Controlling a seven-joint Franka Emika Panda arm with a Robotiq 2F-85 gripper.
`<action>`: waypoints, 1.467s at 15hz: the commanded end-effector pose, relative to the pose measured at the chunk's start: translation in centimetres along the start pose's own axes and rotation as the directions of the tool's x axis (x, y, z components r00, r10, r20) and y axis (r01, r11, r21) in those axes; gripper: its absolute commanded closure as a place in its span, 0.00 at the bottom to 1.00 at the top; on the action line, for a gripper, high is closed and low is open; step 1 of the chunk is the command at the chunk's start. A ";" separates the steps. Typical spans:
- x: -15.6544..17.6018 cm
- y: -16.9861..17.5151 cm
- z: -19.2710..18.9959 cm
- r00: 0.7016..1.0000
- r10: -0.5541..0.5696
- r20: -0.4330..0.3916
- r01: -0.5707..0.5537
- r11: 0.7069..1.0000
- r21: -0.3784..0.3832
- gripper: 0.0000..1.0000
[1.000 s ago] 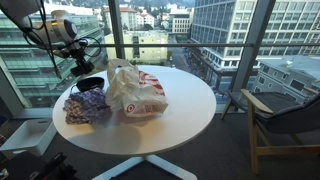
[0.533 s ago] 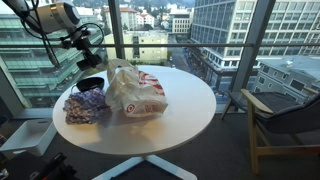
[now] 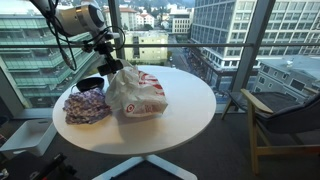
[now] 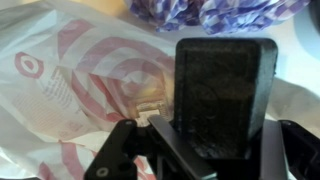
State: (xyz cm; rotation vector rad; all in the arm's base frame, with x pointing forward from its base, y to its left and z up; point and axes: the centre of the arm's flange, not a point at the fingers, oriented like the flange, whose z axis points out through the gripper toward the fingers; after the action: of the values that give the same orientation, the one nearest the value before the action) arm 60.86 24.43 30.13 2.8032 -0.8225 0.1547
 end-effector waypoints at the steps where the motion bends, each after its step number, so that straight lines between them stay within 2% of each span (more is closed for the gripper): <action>1: 3.4 2.6 3.0 1.000 0.004 0.024 -0.004 1.000 0.000 0.88; 4: 5.7 3.7 5.3 0.999 -0.013 0.035 0.011 0.999 0.036 0.86; 5: 6.2 3.9 6.0 0.999 -0.018 0.041 0.016 0.999 0.045 0.82; 6: 6.6 4.0 6.5 0.999 -0.022 0.039 0.020 0.998 0.054 0.61; 7: 6.7 4.0 6.8 0.999 -0.033 0.040 0.030 0.997 0.065 0.58; 10: 6.4 3.9 6.6 0.998 -0.060 0.031 0.057 0.994 0.096 0.35; 14: 3.0 1.8 3.4 0.982 -0.187 -0.024 0.189 0.977 0.101 0.04; 16: 1.5 0.6 2.2 0.970 -0.241 -0.032 0.242 0.970 0.038 0.00; 17: 0.6 0.0 1.8 0.964 -0.264 -0.038 0.265 0.963 0.041 0.00; 22: -7.3 -5.1 -1.9 0.899 -0.429 -0.090 0.438 0.888 0.142 0.00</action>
State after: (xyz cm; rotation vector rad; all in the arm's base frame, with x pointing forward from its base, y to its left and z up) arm 59.89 28.78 28.28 2.9773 -0.3164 0.1860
